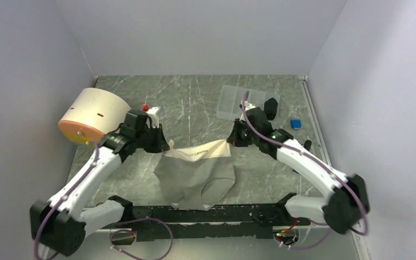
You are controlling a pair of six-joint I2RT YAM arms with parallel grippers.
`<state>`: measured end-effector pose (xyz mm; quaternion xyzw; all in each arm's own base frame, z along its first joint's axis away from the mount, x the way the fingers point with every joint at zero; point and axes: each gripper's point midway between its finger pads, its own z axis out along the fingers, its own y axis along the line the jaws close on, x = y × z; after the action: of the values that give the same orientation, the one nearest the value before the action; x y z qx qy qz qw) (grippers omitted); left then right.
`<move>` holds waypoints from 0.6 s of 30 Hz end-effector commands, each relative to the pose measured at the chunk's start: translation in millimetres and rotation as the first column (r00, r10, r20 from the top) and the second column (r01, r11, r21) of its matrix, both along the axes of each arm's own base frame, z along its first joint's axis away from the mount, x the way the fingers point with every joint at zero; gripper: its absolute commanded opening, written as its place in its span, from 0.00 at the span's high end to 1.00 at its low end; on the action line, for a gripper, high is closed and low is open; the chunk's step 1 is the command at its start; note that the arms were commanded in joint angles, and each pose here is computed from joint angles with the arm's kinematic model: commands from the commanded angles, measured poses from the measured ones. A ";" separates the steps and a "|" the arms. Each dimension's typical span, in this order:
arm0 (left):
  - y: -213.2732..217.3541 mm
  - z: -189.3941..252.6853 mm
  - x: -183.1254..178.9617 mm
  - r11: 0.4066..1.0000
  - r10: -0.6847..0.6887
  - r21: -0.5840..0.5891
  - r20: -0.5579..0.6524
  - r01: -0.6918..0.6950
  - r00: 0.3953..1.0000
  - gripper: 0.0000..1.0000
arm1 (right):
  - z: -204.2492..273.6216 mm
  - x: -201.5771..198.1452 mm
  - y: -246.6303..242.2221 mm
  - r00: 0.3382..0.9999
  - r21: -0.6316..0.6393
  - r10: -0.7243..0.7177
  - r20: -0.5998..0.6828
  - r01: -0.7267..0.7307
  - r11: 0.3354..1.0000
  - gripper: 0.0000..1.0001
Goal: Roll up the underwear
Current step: Flatten out the underwear at the center of the board.
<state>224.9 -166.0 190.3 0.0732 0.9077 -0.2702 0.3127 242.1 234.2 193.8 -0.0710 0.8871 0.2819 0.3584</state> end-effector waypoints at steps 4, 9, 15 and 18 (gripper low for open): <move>-1.5 -63.9 86.0 0.987 0.144 0.053 0.136 -0.152 0.980 0.95 | -88.5 73.6 -29.6 0.999 -0.017 -0.016 -0.038 0.015 1.000 1.00; -2.7 -88.9 115.0 0.981 0.143 0.104 0.165 -0.161 0.976 0.95 | -106.4 106.8 -36.3 0.997 -0.068 -0.041 -0.059 0.037 0.997 1.00; 2.1 -98.5 143.4 0.965 0.148 0.192 0.177 -0.181 0.973 0.93 | -118.2 128.9 -35.7 0.994 -0.112 -0.051 -0.095 0.040 0.993 0.99; 10.5 -112.5 144.9 0.949 0.161 0.250 0.141 -0.192 0.977 0.67 | -127.2 130.7 -40.2 0.985 -0.160 -0.077 -0.156 0.051 0.986 0.88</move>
<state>343.8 -165.5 66.0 0.0491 0.9255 -0.1515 0.3436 357.1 194.5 60.5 -0.0387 0.9320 0.2200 0.2855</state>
